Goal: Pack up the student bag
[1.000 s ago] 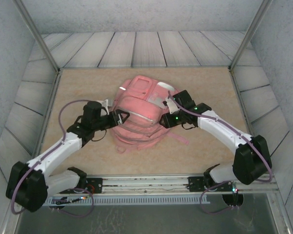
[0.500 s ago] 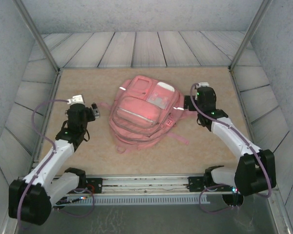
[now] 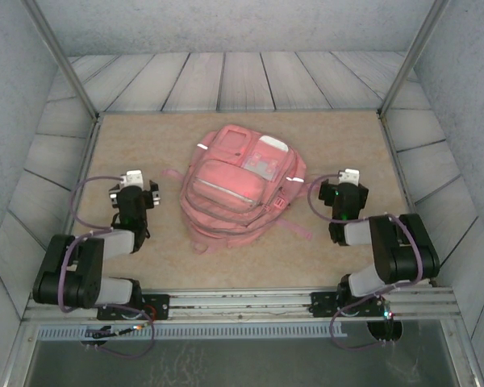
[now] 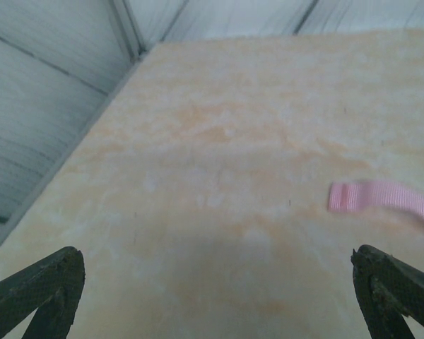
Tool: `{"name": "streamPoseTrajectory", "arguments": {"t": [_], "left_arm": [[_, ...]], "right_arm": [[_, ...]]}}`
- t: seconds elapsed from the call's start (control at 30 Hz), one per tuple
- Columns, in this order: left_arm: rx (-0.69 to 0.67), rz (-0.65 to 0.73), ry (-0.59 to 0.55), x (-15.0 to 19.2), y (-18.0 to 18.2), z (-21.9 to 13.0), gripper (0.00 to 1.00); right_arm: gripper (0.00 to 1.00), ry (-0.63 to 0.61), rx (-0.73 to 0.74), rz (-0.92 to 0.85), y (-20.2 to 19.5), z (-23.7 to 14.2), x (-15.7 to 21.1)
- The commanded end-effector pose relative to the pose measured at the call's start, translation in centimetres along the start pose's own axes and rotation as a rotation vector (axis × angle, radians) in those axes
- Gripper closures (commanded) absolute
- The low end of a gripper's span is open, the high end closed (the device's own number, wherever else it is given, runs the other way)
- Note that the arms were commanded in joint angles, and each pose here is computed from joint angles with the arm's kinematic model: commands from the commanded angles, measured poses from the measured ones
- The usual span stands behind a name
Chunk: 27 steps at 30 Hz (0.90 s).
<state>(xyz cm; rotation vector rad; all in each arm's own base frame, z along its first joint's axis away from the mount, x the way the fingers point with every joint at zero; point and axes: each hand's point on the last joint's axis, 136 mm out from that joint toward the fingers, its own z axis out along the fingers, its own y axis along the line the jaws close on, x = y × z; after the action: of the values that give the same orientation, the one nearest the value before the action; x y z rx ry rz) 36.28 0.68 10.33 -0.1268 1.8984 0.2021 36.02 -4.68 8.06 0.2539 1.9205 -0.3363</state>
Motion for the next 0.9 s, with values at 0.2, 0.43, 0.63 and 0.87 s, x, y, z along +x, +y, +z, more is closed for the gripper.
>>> {"name": "streamPoseTrajectory", "arguments": {"t": [0.2,0.43,0.63,0.87], "left_arm": [[-0.004,-0.076,-0.074,-1.9,1.2,3.3,0.00],[0.034,-0.094,-0.051,-1.7,1.4,3.4,0.00],[0.035,-0.091,-0.035,-1.6,1.4,3.4,0.00],[0.035,-0.091,-0.029,-1.6,1.3,3.6,0.00]], "right_arm": [[0.00,-0.182,-0.092,0.049,1.5,0.1,-4.1],[0.00,-0.186,-0.093,0.048,1.5,0.0,-4.1],[0.00,-0.188,-0.094,0.048,1.5,0.0,-4.2],[0.00,-0.187,-0.092,0.048,1.4,0.0,-4.1]]}}
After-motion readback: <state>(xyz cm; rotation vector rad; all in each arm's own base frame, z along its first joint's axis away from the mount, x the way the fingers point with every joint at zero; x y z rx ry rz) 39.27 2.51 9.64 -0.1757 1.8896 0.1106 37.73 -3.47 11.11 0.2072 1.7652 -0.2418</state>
